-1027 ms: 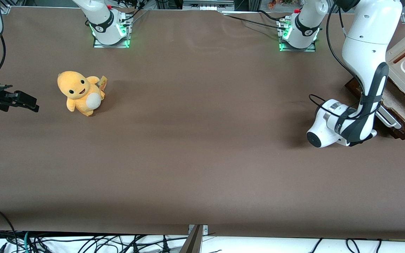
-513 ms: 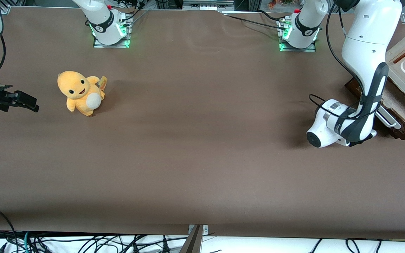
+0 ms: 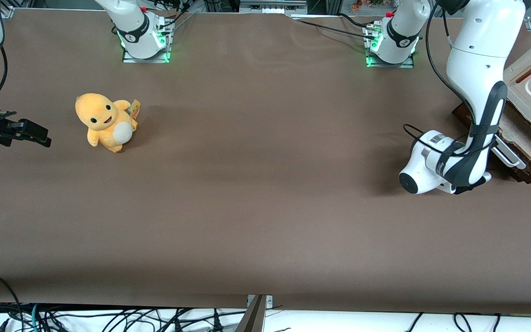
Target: Open lower drawer with left arm only
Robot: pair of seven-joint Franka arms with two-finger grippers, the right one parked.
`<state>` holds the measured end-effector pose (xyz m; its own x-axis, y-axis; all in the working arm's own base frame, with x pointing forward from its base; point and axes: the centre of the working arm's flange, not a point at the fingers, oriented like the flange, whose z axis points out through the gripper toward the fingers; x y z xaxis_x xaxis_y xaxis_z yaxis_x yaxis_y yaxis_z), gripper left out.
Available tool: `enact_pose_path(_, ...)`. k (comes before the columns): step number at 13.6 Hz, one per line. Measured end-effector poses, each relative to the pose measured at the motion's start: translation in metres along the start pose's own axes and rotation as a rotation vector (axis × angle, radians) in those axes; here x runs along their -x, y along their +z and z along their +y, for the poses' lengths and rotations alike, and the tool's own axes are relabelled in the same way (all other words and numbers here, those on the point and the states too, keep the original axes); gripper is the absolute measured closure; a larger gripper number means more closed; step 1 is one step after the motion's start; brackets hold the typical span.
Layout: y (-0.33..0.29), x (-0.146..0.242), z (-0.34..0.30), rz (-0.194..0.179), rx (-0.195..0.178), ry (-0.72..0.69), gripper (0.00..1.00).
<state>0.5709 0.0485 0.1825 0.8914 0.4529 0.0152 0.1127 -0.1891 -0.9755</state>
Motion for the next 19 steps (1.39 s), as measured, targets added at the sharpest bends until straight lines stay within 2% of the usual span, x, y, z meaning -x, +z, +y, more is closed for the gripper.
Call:
enact_pose_path(2,-0.006,0.000,-0.001,0.008,0.011,0.013,0.06)
enact_pose_path(3,-0.017,0.002,-0.003,0.023,0.028,0.040,0.00)
enact_pose_path(6,-0.057,0.003,-0.038,0.080,0.089,0.174,0.00)
enact_pose_path(7,-0.066,0.000,-0.058,0.090,0.124,0.214,0.00)
enact_pose_path(8,-0.074,-0.002,-0.079,0.086,0.195,0.249,0.00)
enact_pose_path(9,-0.082,-0.002,-0.101,0.069,0.293,0.264,0.00)
enact_pose_path(12,-0.107,0.003,-0.168,0.032,0.627,0.225,0.00)
enact_pose_path(14,-0.127,0.013,-0.202,0.000,0.826,0.197,0.00)
enact_pose_path(15,-0.137,0.019,-0.217,-0.023,0.926,0.195,0.00)
enact_pose_path(17,-0.146,0.030,-0.252,-0.095,1.154,0.214,0.00)
enact_pose_path(18,-0.144,0.031,-0.272,-0.106,1.245,0.227,0.00)
enact_pose_path(19,-0.139,0.031,-0.293,-0.085,1.302,0.237,0.00)
